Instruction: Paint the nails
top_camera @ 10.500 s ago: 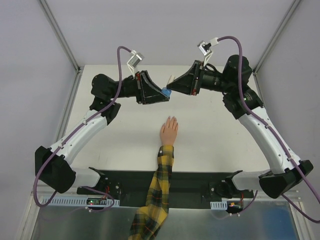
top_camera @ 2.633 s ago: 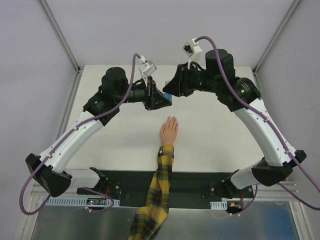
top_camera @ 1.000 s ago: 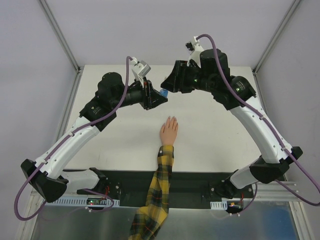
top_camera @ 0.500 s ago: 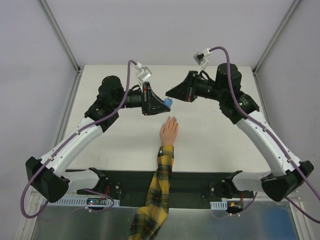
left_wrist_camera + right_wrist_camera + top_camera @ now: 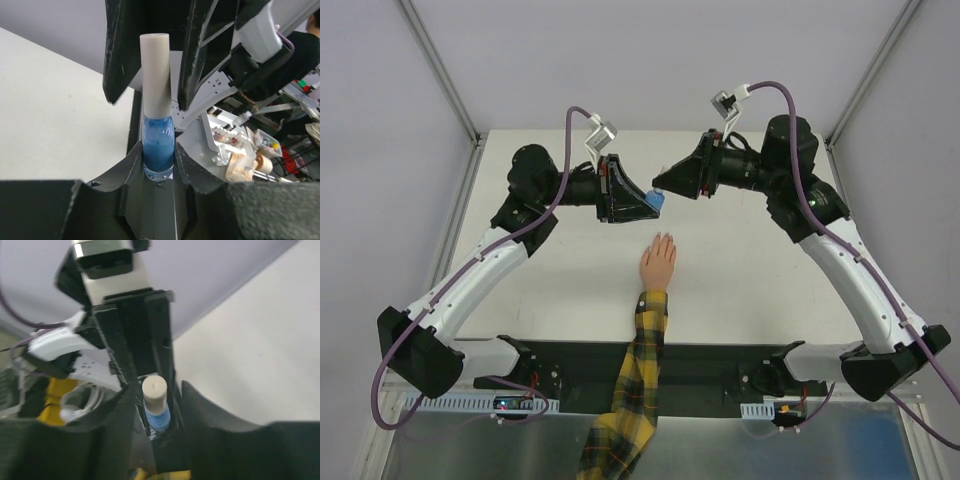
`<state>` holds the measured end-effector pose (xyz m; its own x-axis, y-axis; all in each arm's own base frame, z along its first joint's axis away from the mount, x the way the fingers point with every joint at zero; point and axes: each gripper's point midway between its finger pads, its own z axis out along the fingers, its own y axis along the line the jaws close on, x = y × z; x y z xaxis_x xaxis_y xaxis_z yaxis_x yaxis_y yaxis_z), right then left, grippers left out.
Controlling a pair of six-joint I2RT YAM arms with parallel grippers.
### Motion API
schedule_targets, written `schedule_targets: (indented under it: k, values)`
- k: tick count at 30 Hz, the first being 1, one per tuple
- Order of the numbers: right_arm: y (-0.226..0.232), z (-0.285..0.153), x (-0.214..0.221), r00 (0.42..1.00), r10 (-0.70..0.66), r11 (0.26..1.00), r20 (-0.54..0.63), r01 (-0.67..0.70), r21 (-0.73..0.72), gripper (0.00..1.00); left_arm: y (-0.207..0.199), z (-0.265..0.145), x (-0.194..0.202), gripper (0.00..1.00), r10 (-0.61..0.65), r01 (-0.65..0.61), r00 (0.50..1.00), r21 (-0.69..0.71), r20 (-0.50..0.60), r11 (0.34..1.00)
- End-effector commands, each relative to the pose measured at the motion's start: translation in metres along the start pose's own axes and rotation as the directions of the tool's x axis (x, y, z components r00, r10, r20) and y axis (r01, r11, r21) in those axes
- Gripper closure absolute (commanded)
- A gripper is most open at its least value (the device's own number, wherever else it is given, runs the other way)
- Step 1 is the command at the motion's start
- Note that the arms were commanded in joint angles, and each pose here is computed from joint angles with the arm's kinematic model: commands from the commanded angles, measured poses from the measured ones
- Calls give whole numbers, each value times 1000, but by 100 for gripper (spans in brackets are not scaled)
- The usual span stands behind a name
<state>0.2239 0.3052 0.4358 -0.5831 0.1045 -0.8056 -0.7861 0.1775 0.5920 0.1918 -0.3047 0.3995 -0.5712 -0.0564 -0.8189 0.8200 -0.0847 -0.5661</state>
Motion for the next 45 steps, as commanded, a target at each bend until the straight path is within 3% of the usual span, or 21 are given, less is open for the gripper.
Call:
schedule_targets:
  k: [1, 5, 8, 16, 19, 23, 30, 33, 34, 35, 38, 39, 41, 42, 45]
  values:
    - [-29, -37, -16, 998, -45, 925, 40, 26, 380, 48, 1, -7, -29, 100, 202, -192, 978, -146, 54, 971]
    - [-35, -48, -24, 996, -39, 877, 85, -6, 481, 25, 32, -20, -29, 100, 228, -197, 973, -354, 45, 914]
    - [-28, -42, -28, 996, -55, 875, 73, 13, 483, 18, 37, -22, -32, 100, 257, -218, 965, -409, 44, 886]
    - [-28, -19, -33, 998, -44, 849, 42, 15, 529, 19, 39, -14, -36, 100, 321, -286, 947, -456, -1, 843]
    - [-35, -14, -32, 999, -31, 833, 38, 5, 554, 24, 38, -9, -37, 100, 339, -303, 941, -469, -7, 829]
    - [-39, -8, -30, 999, -5, 830, 41, -19, 557, 44, 39, -4, -36, 100, 340, -303, 940, -480, -10, 824]
    - [-34, 5, -20, 999, 34, 865, 11, -34, 501, 62, 40, 2, -34, 100, 326, -290, 945, -483, -10, 826]
    - [-31, 5, -15, 998, 57, 892, 3, -52, 448, 81, 35, 3, -30, 100, 318, -290, 948, -451, -16, 844]
    - [-28, 1, -16, 998, 53, 899, 13, -54, 434, 93, 35, 1, -30, 100, 313, -286, 950, -445, -15, 849]
    - [-34, -1, -7, 997, 78, 901, 1, -71, 429, 99, 28, 3, -24, 100, 288, -274, 957, -389, -23, 879]
    - [-30, -1, 7, 995, 96, 955, -19, -87, 283, 99, 15, 0, -19, 100, 256, -250, 967, -284, -17, 926]
    - [-17, 5, -6, 999, 36, 985, 18, -39, 170, 99, -4, 3, -16, 100, 275, -275, 961, -165, -24, 947]
    - [9, 1, 3, 999, 11, 999, -34, -12, -34, 99, -19, 2, -10, 100, 222, -224, 974, -60, -42, 973]
    - [13, 1, 4, 999, -8, 997, -39, 5, -82, 99, -30, 2, -5, 100, 220, -218, 973, 29, -70, 975]
    - [26, -4, 10, 996, -34, 986, -77, 20, -168, 99, -42, 1, 5, 100, 159, -145, 981, 117, -115, 982]
